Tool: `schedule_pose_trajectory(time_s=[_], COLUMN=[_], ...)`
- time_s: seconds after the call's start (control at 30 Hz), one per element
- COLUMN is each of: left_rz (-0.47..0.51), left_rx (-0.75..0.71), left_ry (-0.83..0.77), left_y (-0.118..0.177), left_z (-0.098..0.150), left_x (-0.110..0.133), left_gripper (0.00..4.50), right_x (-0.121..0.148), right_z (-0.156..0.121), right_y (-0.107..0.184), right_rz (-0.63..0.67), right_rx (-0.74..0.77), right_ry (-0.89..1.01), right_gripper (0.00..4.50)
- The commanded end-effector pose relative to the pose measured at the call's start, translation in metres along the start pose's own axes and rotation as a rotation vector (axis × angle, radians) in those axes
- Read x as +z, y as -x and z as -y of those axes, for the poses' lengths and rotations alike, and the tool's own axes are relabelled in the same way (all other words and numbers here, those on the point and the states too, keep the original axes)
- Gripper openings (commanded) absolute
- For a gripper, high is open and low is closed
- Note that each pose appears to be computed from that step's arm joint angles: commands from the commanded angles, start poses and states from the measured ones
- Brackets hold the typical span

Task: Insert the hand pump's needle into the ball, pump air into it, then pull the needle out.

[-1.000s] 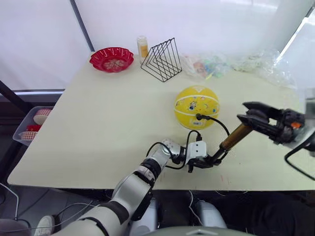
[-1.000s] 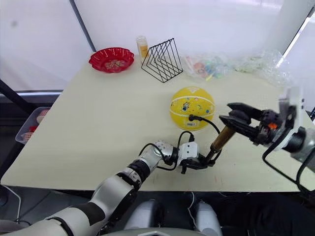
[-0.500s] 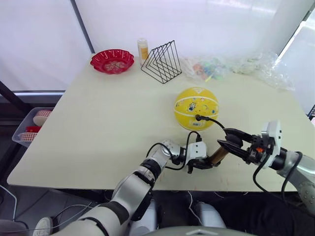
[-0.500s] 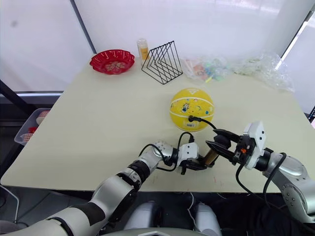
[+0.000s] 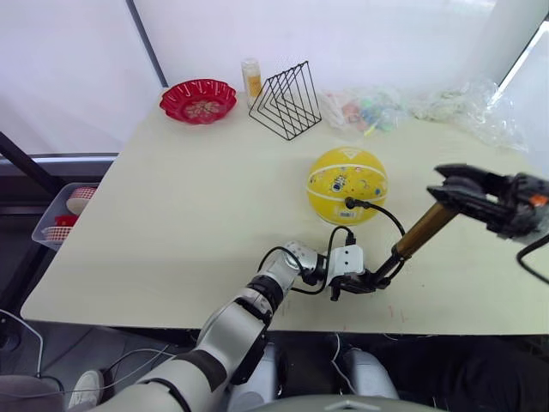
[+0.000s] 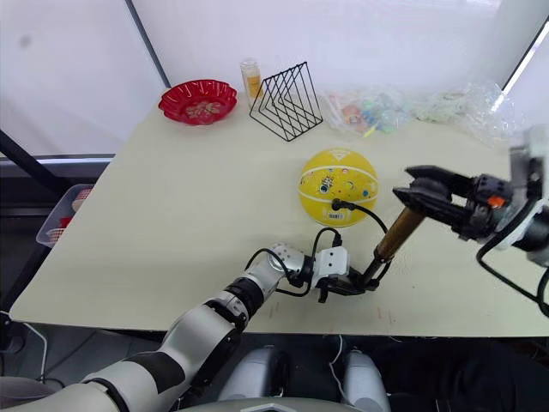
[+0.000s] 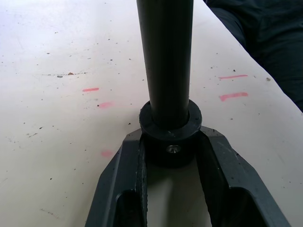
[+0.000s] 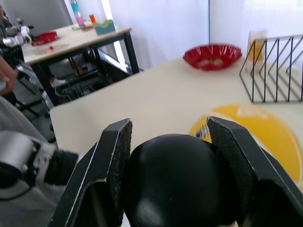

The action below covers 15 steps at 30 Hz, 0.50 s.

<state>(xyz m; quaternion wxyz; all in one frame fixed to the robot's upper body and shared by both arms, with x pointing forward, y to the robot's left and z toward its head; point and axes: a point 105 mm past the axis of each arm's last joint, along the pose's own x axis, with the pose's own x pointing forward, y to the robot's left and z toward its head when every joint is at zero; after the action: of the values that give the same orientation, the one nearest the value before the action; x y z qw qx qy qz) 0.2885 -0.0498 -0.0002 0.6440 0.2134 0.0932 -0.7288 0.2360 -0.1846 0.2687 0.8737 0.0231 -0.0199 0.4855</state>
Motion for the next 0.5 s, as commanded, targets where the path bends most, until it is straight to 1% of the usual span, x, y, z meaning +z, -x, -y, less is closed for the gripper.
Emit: schedule_pose_trajectory(time_s=[0.03, 0.13, 0.2, 0.3, 0.4, 0.5], left_rz=[-0.157, -0.156, -0.156, -0.154, -0.154, -0.155], left_rx=[-0.084, -0.084, -0.083, -0.082, -0.080, -0.077], left_ry=[0.114, 0.115, 0.115, 0.115, 0.115, 0.115], left_y=[0.005, 0.005, 0.005, 0.005, 0.005, 0.005], left_z=[0.030, 0.030, 0.029, 0.029, 0.029, 0.028], left_x=[-0.048, -0.048, -0.048, -0.047, -0.047, -0.047], left_gripper=[0.98, 0.98, 0.98, 0.98, 0.98, 0.98], right_x=[0.049, 0.054, 0.042, 0.003, -0.047, -0.078], right_z=[-0.011, -0.013, -0.011, -0.006, -0.004, -0.002], right_y=[0.011, 0.010, 0.007, 0.001, -0.001, -0.003], right_rz=[0.120, 0.124, 0.090, -0.025, -0.165, -0.199], right_rx=[-0.011, -0.007, -0.013, -0.027, -0.031, -0.038], right_ry=[0.137, 0.132, 0.107, 0.052, 0.011, -0.018], right_gripper=[2.05, 2.05, 2.05, 2.05, 2.05, 2.05])
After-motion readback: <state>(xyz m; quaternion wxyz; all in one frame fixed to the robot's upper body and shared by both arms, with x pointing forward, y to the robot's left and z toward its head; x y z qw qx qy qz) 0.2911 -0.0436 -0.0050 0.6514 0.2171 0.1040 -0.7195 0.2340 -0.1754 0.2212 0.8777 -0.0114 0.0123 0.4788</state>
